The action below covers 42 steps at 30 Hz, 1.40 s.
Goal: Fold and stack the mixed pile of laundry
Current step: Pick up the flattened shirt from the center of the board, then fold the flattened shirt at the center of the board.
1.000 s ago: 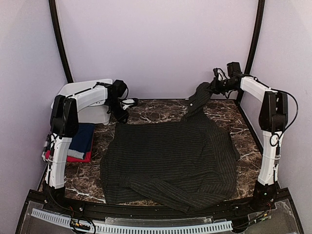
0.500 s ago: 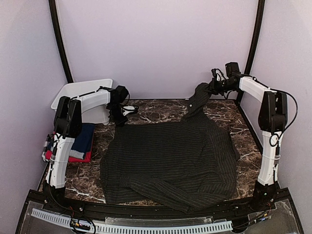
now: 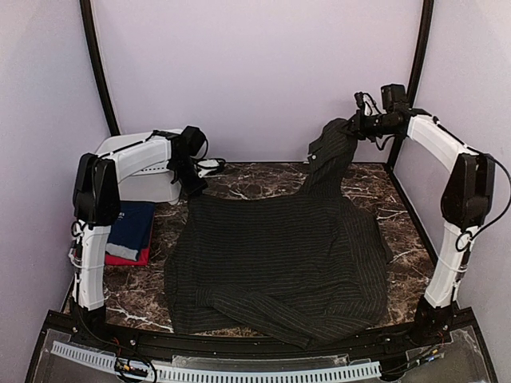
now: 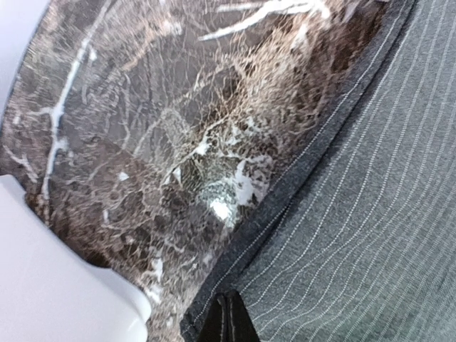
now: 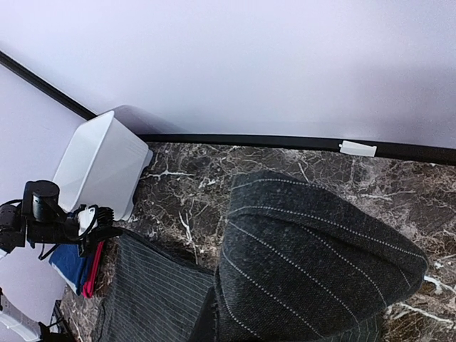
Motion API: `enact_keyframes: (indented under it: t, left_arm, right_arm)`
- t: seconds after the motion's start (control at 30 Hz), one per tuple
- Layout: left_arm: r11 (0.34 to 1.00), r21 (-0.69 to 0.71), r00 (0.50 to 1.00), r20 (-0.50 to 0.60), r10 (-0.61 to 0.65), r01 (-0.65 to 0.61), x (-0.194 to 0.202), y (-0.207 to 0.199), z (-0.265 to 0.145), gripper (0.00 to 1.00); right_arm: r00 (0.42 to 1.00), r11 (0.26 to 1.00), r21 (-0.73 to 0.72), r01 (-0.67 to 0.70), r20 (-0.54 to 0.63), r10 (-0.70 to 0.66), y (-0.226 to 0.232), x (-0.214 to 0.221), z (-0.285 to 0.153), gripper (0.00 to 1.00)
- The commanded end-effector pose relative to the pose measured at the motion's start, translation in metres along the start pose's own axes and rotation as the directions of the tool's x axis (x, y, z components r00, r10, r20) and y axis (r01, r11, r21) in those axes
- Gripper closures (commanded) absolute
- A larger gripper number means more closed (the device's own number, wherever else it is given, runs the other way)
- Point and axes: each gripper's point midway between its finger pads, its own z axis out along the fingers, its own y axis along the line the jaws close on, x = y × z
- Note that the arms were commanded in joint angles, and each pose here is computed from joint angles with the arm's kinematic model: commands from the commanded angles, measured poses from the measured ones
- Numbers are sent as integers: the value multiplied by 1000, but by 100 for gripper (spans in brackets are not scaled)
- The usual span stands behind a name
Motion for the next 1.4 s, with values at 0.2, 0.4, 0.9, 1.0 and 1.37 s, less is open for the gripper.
enact_keyframes:
  t: [0.2, 0.4, 0.9, 1.0, 1.37]
  left_arm:
    - [998, -46, 998, 50, 46, -44, 0, -33, -49, 100]
    - [993, -106, 992, 106, 71, -60, 4, -47, -85, 100]
    - [980, -98, 982, 58, 180, -174, 41, -118, -84, 100]
    - [977, -106, 980, 53, 190, -184, 51, -126, -86, 100]
    - [969, -62, 971, -2, 238, -237, 90, -152, -65, 100]
  right_arm:
    - [998, 999, -20, 32, 62, -31, 46, 12, -55, 100]
    - [996, 999, -29, 34, 79, -31, 72, 43, -93, 100]
    - [991, 995, -53, -86, 97, 91, 119, 156, -188, 100]
    - [987, 989, -78, -127, 86, 133, 126, 181, -201, 100]
    - [959, 953, -110, -283, -11, 283, 124, 258, -223, 100]
